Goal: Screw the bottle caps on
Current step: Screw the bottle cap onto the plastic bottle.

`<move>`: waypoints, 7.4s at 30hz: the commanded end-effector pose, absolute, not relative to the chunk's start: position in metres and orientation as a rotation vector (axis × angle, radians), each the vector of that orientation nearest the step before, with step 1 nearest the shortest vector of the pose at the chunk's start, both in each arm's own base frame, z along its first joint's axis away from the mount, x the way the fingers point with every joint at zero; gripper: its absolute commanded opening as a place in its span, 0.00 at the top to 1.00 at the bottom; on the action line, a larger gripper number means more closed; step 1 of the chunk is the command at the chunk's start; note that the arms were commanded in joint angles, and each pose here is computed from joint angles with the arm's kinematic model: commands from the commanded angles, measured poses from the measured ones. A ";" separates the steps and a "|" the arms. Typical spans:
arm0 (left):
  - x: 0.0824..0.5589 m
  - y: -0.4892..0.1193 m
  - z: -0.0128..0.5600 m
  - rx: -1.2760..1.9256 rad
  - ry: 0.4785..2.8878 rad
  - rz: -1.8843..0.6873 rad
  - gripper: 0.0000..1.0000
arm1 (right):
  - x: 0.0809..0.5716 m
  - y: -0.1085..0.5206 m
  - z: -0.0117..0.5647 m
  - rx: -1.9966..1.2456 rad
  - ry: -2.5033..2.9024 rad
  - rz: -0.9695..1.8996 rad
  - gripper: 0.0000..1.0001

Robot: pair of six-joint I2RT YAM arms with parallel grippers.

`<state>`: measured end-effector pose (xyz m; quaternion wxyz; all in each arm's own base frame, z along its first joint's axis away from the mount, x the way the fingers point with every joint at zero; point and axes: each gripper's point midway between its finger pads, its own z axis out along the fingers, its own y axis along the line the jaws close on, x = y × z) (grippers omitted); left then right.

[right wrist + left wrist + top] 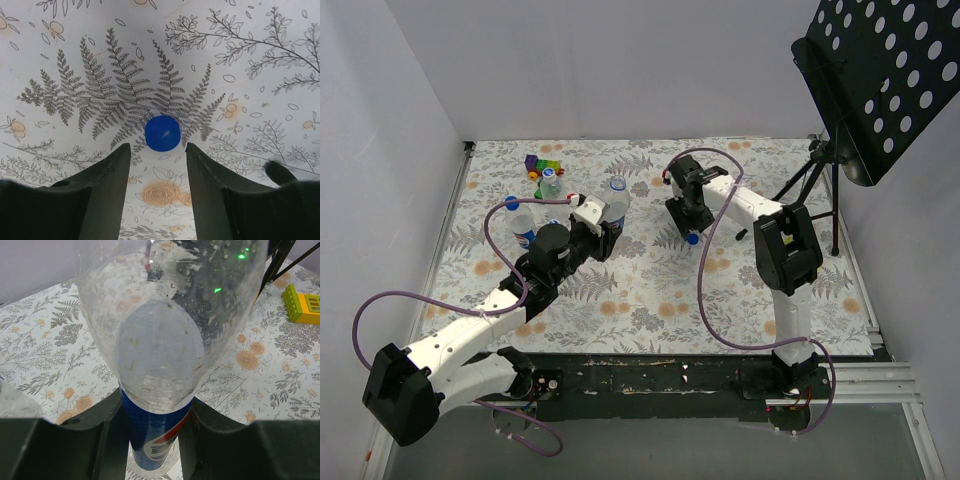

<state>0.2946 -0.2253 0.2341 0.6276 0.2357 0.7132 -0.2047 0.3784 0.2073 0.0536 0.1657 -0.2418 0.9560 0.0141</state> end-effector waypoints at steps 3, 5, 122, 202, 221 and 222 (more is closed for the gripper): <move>0.296 -0.220 0.250 0.519 1.588 -0.464 0.72 | 0.384 0.211 0.049 -0.689 2.747 0.030 0.46; 0.296 -0.221 0.251 0.520 1.586 -0.468 0.72 | 0.384 0.210 0.047 -0.690 2.750 0.024 0.47; 0.135 -0.259 0.227 1.521 1.469 -1.065 0.72 | 0.113 0.296 0.314 -1.974 1.268 0.884 0.76; 0.252 -0.277 0.261 0.780 1.379 -0.449 0.73 | 0.207 0.313 0.325 -0.841 2.205 0.508 0.81; 0.212 -0.301 0.250 0.969 1.414 -0.979 0.71 | 0.183 0.284 0.425 -1.266 1.500 0.992 0.31; 0.205 -0.303 0.251 1.005 1.394 -1.017 0.70 | 0.179 0.286 0.426 -1.317 1.441 1.008 0.31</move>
